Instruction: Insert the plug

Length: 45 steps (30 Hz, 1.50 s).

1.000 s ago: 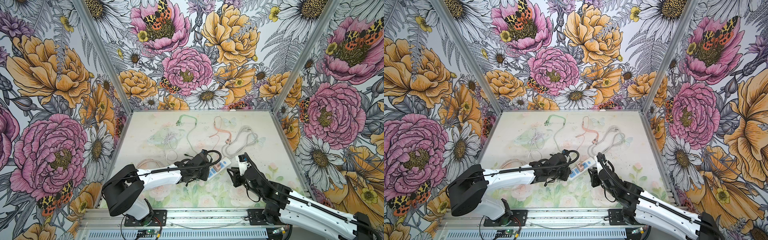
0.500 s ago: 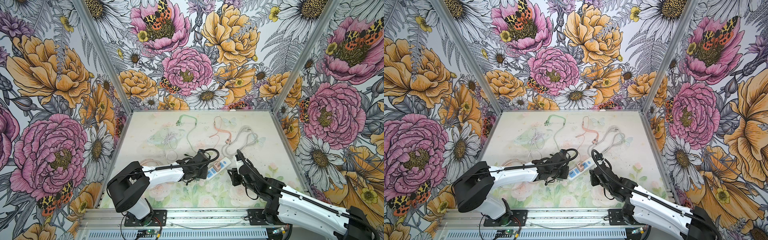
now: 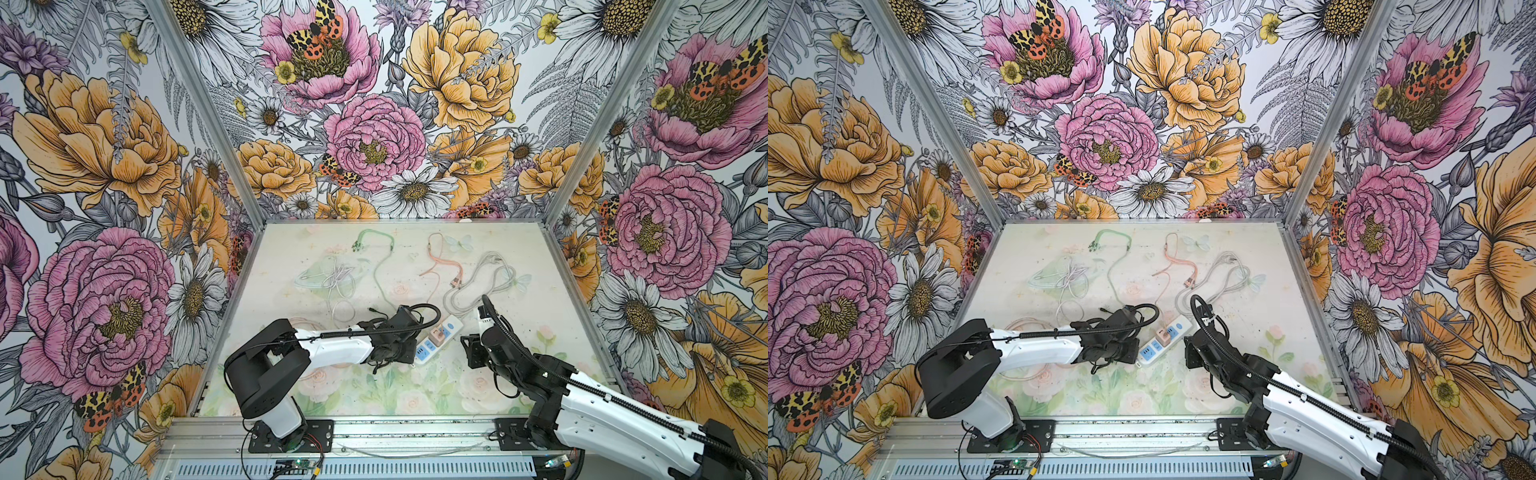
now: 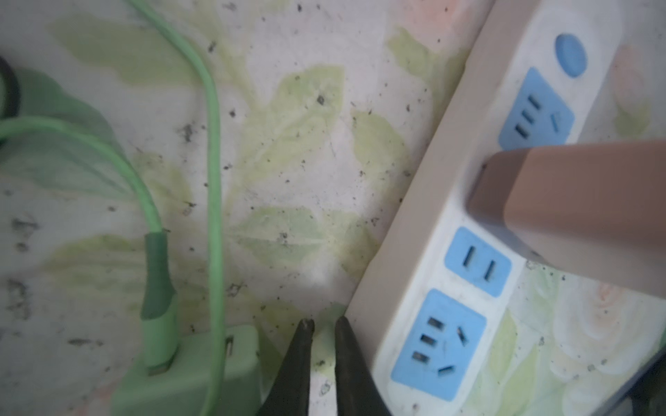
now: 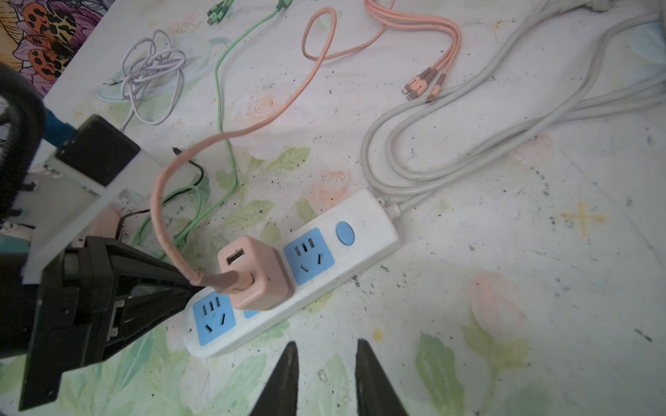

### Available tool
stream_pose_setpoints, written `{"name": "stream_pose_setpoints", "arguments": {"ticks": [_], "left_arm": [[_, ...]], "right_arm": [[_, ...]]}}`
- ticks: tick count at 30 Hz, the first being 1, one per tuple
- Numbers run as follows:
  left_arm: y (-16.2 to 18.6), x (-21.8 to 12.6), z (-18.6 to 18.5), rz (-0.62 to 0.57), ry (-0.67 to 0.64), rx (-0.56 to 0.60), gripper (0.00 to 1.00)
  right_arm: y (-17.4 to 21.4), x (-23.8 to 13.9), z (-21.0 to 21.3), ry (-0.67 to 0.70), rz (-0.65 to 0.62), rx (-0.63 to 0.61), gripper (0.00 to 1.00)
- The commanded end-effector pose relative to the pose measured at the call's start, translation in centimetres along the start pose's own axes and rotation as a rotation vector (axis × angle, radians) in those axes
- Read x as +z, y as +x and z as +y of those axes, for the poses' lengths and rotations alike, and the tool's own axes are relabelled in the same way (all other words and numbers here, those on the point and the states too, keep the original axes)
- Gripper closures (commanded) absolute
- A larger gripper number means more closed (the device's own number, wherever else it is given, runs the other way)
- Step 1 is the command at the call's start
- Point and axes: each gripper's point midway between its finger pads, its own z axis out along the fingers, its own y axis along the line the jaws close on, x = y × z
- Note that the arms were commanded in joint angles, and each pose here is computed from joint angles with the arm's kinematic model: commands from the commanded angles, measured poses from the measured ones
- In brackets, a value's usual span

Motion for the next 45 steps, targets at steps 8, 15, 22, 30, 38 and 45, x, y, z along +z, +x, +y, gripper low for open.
{"name": "stream_pose_setpoints", "arguments": {"ticks": [8, 15, 22, 30, 38, 45], "left_arm": [[0.7, 0.2, -6.1, 0.031, 0.201, 0.064, 0.81], [1.0, 1.0, -8.7, 0.034, 0.289, 0.065, 0.81], [1.4, 1.5, -10.7, 0.026, 0.329, 0.070, 0.80], [0.8, 1.5, -11.9, -0.020, 0.378, 0.045, 0.80], [0.3, 2.4, -13.0, -0.034, 0.411, 0.027, 0.79], [-1.1, 4.0, -11.2, -0.063, 0.381, -0.032, 0.79]], "right_arm": [[1.1, -0.6, -3.7, 0.155, 0.102, 0.135, 0.74], [4.0, 0.3, -5.2, 0.184, 0.207, 0.218, 0.76], [5.0, 1.8, -4.8, 0.111, 0.210, 0.309, 0.77], [6.6, 4.0, -5.6, 0.106, 0.236, 0.371, 0.80], [6.0, 5.9, -5.1, 0.064, 0.218, 0.398, 0.81], [5.2, 7.6, -4.8, 0.038, 0.214, 0.422, 0.82]]}}
